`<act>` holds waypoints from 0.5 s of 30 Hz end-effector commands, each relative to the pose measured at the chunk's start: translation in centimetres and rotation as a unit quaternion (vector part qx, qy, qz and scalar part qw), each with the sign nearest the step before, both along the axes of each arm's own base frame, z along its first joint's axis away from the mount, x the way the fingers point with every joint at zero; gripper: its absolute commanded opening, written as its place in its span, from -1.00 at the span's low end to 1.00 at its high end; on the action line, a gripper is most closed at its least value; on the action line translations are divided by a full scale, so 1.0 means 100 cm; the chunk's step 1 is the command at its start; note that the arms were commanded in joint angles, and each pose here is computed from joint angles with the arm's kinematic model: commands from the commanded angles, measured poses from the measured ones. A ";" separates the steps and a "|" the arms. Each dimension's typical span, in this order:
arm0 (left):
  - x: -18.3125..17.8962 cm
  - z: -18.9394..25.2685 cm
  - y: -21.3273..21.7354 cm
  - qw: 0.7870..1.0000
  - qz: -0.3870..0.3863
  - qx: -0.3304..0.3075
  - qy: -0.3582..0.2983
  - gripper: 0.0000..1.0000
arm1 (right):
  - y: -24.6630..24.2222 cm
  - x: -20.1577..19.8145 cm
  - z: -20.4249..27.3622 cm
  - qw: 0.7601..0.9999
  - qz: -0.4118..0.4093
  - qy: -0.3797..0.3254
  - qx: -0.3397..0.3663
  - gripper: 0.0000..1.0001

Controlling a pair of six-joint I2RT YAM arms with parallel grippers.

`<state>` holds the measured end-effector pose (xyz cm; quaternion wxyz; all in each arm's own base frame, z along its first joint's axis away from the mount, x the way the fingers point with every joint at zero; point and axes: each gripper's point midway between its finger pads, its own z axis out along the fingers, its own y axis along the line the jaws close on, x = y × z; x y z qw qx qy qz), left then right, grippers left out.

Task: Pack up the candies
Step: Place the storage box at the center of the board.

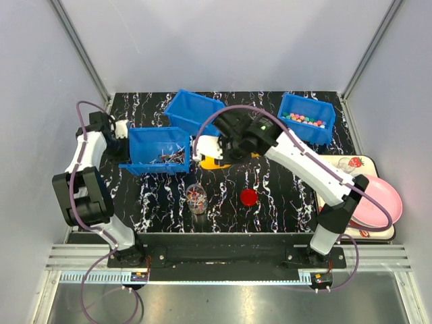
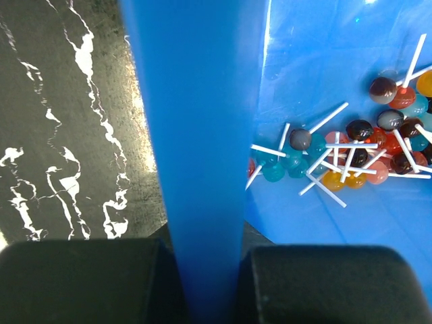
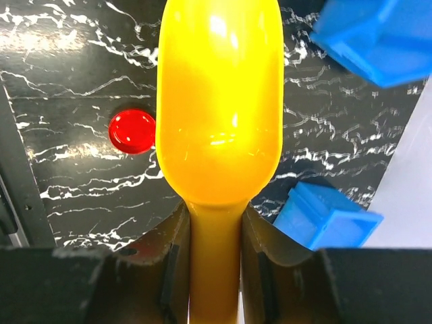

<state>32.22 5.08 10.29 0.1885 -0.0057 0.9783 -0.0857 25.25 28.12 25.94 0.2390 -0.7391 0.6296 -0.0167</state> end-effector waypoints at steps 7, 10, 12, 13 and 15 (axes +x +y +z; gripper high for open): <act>0.003 -0.017 0.002 0.999 -0.008 -0.011 0.034 -1.00 | 0.011 0.012 0.029 0.993 -0.014 0.008 0.120 -1.00; -0.001 -0.018 0.001 0.999 -0.013 -0.014 0.048 -1.00 | 0.018 0.016 0.027 0.990 -0.023 0.011 0.135 -1.00; -0.002 -0.018 0.000 0.998 -0.019 -0.016 0.053 -1.00 | 0.020 0.015 0.024 0.990 -0.025 0.015 0.139 -1.00; -0.002 -0.017 0.000 0.998 -0.019 -0.017 0.055 -0.99 | 0.022 0.019 0.025 0.989 -0.030 0.012 0.147 -1.00; -0.003 -0.018 0.000 0.998 -0.021 -0.017 0.061 -0.88 | 0.025 0.018 0.022 0.987 -0.033 0.015 0.154 -1.00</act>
